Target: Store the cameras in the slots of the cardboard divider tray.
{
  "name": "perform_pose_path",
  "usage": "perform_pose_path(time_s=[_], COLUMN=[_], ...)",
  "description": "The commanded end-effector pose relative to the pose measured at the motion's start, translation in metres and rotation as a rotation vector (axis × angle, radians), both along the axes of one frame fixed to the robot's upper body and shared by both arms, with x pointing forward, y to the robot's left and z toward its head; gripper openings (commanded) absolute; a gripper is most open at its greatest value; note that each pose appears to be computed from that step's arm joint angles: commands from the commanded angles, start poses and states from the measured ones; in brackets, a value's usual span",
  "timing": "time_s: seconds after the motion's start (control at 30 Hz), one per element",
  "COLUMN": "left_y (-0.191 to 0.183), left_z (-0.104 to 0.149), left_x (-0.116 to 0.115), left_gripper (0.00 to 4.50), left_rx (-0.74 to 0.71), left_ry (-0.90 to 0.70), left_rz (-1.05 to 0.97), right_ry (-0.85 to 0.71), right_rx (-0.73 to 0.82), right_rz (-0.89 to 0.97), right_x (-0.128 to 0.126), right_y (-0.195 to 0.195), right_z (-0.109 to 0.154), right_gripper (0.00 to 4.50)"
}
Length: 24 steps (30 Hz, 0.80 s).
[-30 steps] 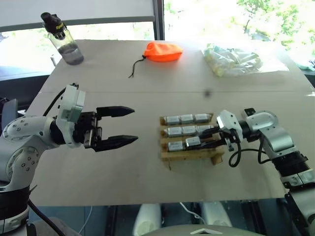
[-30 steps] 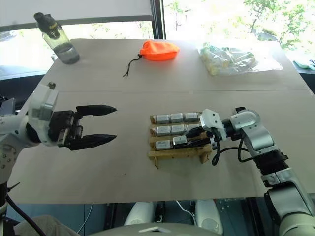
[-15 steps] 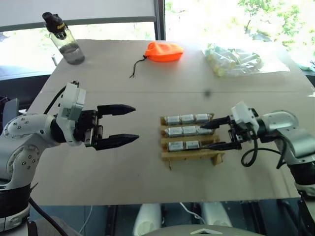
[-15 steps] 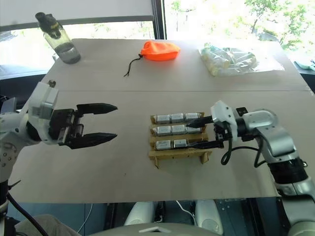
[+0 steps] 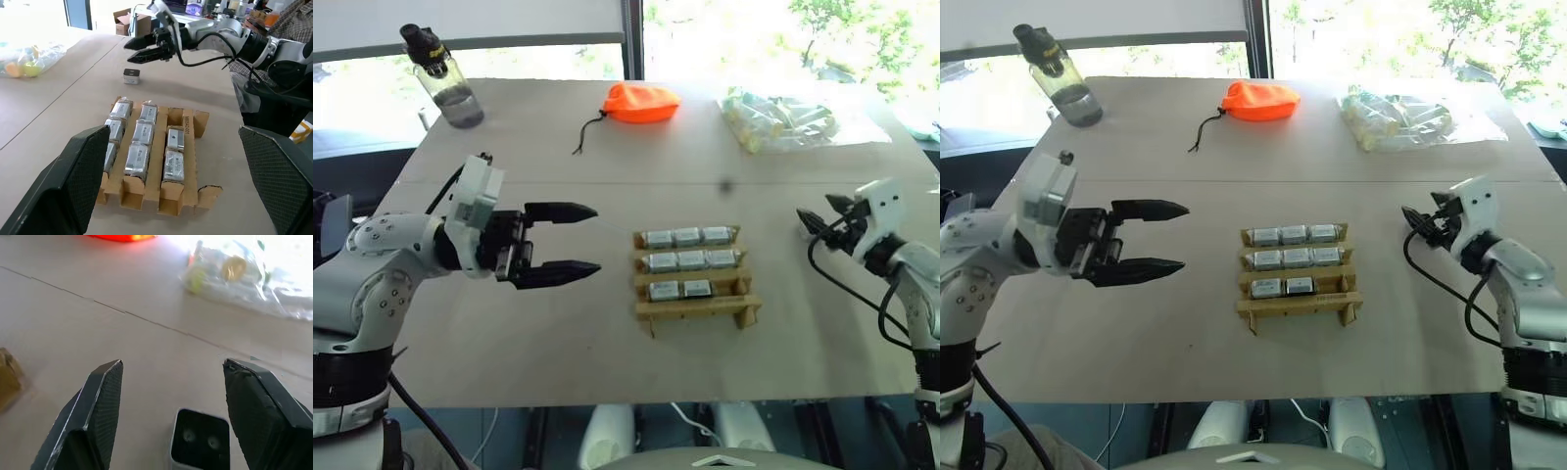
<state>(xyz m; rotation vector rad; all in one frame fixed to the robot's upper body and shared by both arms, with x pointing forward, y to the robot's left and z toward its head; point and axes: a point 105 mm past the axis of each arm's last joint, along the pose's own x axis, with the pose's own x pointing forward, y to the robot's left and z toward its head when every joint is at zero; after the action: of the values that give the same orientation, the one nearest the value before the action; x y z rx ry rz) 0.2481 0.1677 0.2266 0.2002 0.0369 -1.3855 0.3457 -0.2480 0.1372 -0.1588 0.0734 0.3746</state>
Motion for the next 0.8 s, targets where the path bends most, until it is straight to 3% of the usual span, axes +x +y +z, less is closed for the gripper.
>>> perform_pose_path(time_s=[0.03, 0.13, 0.37, 0.47, 0.8], left_y=[0.0, 0.0, 0.002, 0.002, 0.002], left_z=[0.01, 0.011, 0.01, 0.01, 0.01], left_x=[0.002, 0.003, 0.002, 0.002, 0.003], left_gripper=[4.4, 4.4, 4.4, 4.4, 4.4], left_rx=[-0.007, -0.003, 0.0, 0.0, 0.0], left_ry=[-0.045, -0.055, -0.061, -0.065, -0.073], left_rz=[-0.014, -0.011, 0.001, 0.003, 0.004], right_ry=[0.039, 0.083, 0.102, 0.1, 0.082], right_rx=[0.025, 0.057, 0.046, 0.052, 0.059], right_rz=[-0.096, -0.136, -0.161, -0.174, -0.146], right_x=[0.004, 0.006, 0.007, 0.011, 0.018], right_y=[-0.016, -0.02, -0.024, -0.024, -0.018], right_z=[-0.014, -0.03, -0.041, -0.042, -0.04], right_gripper=[3.2, 3.2, 3.2, 4.45, 4.45])
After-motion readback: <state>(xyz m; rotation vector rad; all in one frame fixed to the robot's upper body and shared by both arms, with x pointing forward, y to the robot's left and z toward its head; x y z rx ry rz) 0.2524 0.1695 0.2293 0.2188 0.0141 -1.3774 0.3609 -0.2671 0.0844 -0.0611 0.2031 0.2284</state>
